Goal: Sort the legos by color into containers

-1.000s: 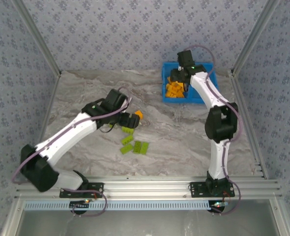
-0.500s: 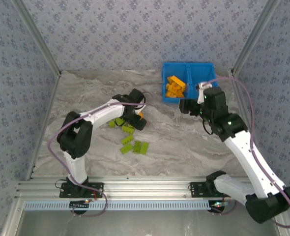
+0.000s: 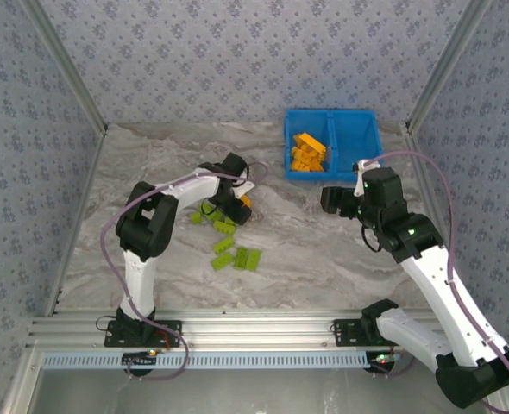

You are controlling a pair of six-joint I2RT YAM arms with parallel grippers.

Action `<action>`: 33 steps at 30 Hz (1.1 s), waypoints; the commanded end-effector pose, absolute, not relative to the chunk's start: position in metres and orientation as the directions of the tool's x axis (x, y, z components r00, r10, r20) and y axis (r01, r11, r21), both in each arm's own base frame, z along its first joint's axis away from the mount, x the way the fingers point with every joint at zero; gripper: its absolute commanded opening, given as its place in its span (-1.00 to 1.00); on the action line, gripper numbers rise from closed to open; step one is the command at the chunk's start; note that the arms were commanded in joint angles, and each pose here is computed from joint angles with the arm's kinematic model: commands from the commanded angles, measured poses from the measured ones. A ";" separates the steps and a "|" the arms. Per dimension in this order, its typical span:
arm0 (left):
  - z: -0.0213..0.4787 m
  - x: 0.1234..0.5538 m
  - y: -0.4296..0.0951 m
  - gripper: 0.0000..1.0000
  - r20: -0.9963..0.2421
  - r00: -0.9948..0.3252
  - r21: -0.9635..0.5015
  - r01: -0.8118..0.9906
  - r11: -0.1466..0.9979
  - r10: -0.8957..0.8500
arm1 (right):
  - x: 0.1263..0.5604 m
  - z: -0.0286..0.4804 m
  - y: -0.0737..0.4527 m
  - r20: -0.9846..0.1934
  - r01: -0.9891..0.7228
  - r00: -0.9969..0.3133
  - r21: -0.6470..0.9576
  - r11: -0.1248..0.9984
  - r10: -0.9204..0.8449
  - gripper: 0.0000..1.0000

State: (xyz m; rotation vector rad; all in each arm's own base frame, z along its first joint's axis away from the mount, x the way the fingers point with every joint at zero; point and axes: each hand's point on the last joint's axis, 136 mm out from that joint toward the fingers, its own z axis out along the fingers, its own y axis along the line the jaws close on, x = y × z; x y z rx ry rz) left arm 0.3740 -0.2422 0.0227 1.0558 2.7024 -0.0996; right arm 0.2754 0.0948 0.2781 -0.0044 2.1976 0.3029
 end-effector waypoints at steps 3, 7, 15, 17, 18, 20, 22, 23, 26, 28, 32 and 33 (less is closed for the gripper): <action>0.011 0.366 -0.248 0.37 -0.232 -0.690 -0.032 0.710 0.704 0.685 | 0.273 0.294 0.091 -0.807 -0.084 -0.569 0.249 0.965 0.159 0.76; 0.015 0.365 -0.249 0.02 -0.229 -0.696 -0.040 0.705 0.708 0.680 | 0.271 0.298 0.089 -0.805 -0.072 -0.570 0.251 0.965 0.166 0.76; 0.112 0.361 -0.267 -0.09 -0.467 -0.681 -0.083 0.669 0.739 0.564 | 0.263 0.312 0.076 -0.817 -0.014 -0.530 0.275 0.961 0.226 0.80; 0.158 0.359 -0.284 -0.12 -0.580 -0.632 -0.073 0.668 0.740 0.514 | 0.261 0.313 0.068 -0.817 0.032 -0.516 0.282 0.959 0.258 0.84; 0.177 0.359 -0.295 -0.15 -0.629 -0.606 -0.069 0.668 0.741 0.487 | 0.259 0.312 0.062 -0.817 0.067 -0.506 0.282 0.957 0.277 0.85; 0.214 0.356 -0.331 -0.16 -0.729 -0.531 -0.081 0.694 0.716 0.432 | 0.255 0.311 0.048 -0.816 0.143 -0.481 0.287 0.947 0.320 0.89; 0.238 0.356 -0.370 -0.15 -0.792 -0.458 -0.077 0.730 0.679 0.403 | 0.250 0.309 0.038 -0.814 0.198 -0.458 0.299 0.934 0.358 0.91; 0.243 0.359 -0.390 -0.16 -0.813 -0.427 -0.069 0.746 0.663 0.396 | 0.247 0.308 0.033 -0.813 0.222 -0.443 0.308 0.925 0.377 0.92; 0.254 0.382 -0.448 -0.15 -0.858 -0.344 -0.034 0.779 0.627 0.381 | 0.237 0.308 0.023 -0.802 0.271 -0.397 0.361 0.892 0.445 0.92; 0.261 0.403 -0.480 -0.15 -0.887 -0.319 -0.052 0.788 0.614 0.334 | 0.231 0.306 0.020 -0.791 0.281 -0.381 0.395 0.875 0.479 0.93; 0.253 0.439 -0.532 -0.15 -0.915 -0.301 -0.088 0.799 0.595 0.268 | 0.215 0.302 0.016 -0.774 0.286 -0.375 0.428 0.857 0.511 0.93; 0.252 0.446 -0.540 -0.16 -0.923 -0.293 -0.092 0.800 0.594 0.251 | 0.211 0.301 0.015 -0.770 0.288 -0.377 0.431 0.855 0.515 0.93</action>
